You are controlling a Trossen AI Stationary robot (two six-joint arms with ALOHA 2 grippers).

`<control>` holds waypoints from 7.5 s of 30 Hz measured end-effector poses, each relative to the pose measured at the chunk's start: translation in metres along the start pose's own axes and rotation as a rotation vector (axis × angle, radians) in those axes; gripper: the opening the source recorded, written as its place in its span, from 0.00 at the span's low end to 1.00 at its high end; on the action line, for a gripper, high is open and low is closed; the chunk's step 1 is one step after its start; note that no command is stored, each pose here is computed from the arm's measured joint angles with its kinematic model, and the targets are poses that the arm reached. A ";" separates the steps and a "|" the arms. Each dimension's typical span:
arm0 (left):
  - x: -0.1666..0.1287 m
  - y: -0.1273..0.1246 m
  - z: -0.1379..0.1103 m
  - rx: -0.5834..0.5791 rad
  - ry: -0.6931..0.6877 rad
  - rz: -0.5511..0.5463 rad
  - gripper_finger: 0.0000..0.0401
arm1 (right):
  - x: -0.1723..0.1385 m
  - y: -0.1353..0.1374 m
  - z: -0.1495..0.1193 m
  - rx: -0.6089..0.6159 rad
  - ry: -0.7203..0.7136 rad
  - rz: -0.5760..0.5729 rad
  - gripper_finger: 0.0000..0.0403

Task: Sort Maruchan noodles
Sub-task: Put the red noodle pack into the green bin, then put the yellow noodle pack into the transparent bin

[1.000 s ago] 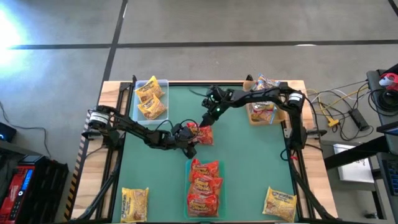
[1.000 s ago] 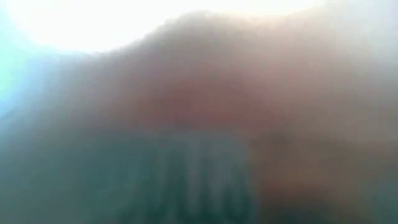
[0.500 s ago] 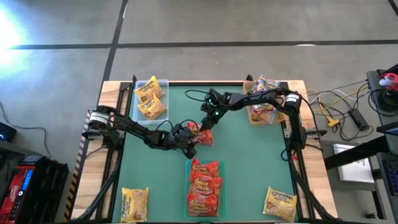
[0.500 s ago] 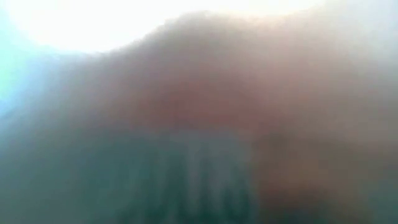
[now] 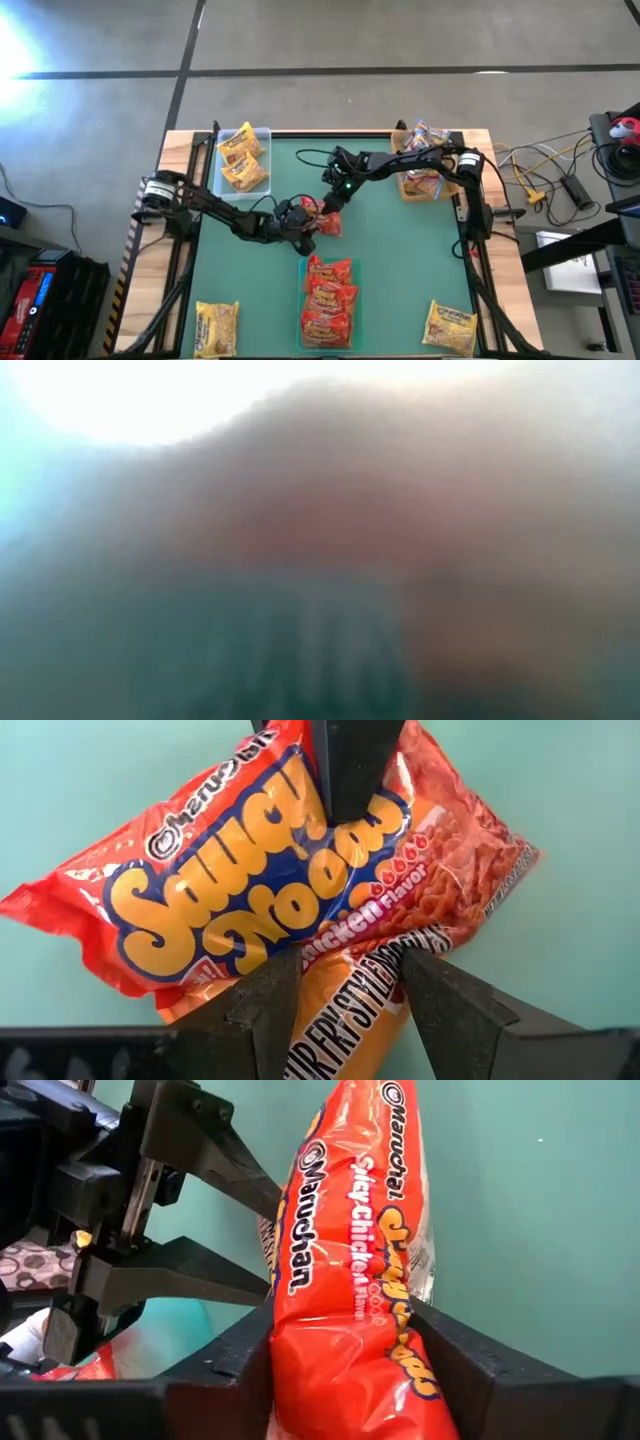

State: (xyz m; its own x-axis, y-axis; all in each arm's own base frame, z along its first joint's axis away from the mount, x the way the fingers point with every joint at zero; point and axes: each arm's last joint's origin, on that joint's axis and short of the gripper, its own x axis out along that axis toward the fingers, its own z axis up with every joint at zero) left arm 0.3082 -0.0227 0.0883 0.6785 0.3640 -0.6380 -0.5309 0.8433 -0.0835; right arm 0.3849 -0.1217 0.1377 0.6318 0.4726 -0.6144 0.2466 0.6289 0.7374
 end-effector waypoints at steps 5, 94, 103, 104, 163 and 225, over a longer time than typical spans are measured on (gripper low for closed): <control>-0.014 -0.003 0.009 0.001 -0.012 -0.023 0.41 | 0.000 0.001 -0.001 -0.019 0.021 0.026 0.31; -0.145 0.018 0.036 -0.302 0.259 -0.172 0.41 | 0.037 0.271 -0.186 -0.722 0.209 -0.074 0.44; -0.192 -0.041 -0.011 -0.408 0.515 -0.314 0.41 | 0.013 0.258 -0.178 -0.767 0.193 -0.294 0.45; -0.199 -0.046 -0.017 -0.420 0.546 -0.307 0.41 | 0.012 0.257 -0.177 -0.763 0.195 -0.299 0.45; -0.123 -0.040 -0.008 0.482 0.491 0.324 0.41 | 0.010 0.251 -0.165 -0.747 0.174 -0.313 0.45; -0.165 -0.035 -0.013 0.049 0.714 0.691 0.41 | 0.005 0.240 -0.151 -0.732 0.171 -0.348 0.45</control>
State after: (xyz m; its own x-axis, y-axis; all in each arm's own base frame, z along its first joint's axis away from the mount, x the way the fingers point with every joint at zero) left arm 0.2082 -0.1178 0.1867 -0.2449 0.4718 -0.8470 -0.6617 0.5572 0.5017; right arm 0.3368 0.1247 0.2691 0.4726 0.2265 -0.8517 -0.1702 0.9717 0.1640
